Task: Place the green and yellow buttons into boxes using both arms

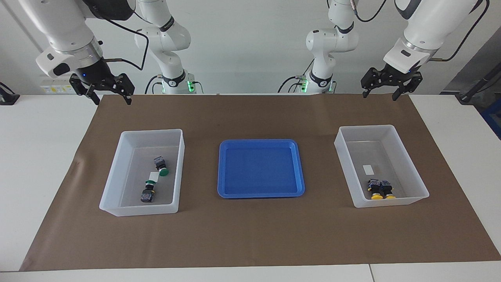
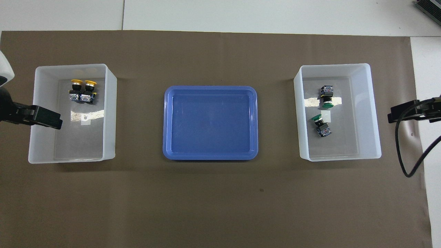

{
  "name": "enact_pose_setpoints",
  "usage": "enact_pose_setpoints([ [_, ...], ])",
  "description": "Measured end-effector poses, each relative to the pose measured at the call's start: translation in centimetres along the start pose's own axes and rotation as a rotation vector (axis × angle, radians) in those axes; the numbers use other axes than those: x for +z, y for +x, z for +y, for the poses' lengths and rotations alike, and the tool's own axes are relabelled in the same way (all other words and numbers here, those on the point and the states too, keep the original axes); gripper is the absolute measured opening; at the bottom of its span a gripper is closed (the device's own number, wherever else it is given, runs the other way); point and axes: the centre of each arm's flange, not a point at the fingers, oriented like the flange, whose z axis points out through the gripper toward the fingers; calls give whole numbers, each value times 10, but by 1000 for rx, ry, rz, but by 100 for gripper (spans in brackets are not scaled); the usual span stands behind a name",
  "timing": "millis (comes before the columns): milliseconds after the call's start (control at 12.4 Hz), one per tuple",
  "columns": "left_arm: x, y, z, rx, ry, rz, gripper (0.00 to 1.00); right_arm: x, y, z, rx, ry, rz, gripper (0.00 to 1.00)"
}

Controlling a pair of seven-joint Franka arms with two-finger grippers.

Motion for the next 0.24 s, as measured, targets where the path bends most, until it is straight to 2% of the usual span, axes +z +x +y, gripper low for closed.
enact_pose_setpoints([
  [242,0,0,0,0,0,0,100,0,0,1,3,0,0,100],
])
